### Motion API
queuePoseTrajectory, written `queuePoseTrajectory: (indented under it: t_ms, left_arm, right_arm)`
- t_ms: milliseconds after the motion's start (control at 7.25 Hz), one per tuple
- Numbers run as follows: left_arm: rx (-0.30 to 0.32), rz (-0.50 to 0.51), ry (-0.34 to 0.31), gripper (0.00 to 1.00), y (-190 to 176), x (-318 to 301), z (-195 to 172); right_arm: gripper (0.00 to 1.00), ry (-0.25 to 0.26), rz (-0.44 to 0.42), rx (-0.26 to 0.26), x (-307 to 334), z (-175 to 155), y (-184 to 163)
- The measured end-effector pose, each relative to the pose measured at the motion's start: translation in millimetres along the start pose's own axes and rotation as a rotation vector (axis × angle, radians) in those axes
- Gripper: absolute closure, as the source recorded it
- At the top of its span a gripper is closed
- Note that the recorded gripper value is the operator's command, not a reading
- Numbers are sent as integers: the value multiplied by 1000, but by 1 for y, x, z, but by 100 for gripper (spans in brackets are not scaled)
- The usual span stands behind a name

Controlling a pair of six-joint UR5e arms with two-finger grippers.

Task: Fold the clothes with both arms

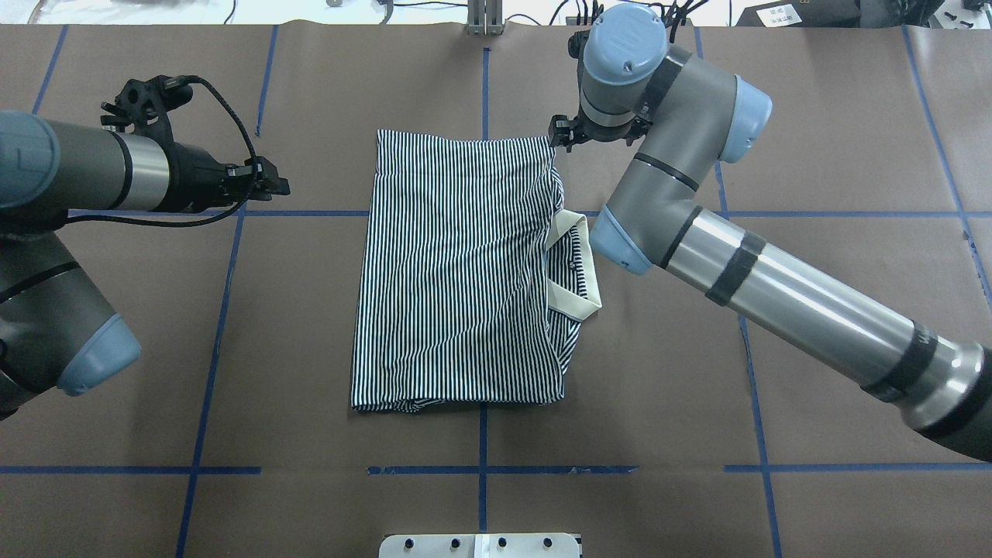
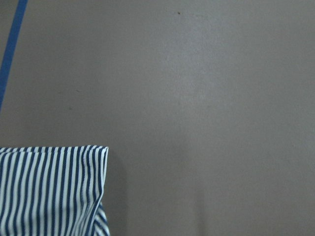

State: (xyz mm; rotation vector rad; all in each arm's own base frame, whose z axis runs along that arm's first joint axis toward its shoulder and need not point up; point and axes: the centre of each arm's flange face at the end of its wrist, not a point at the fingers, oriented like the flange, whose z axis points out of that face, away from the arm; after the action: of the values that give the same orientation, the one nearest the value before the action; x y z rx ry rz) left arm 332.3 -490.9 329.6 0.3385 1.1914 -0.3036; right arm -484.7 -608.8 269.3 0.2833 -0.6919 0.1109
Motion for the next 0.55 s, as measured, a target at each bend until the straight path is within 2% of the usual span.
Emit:
queuePoseTrajectory:
  t_ms: [276, 414, 552]
  left_arm:
    - [3, 0, 0, 62, -1, 0, -1]
    - [3, -1, 0, 62, -2, -1, -1]
    - [3, -1, 0, 62, -2, -1, -1]
  right_arm:
    - [22, -86, 194, -1, -17, -31, 91]
    - [26, -110, 288, -2, -29, -40, 139]
    - [29, -112, 382, -12, -39, -46, 183]
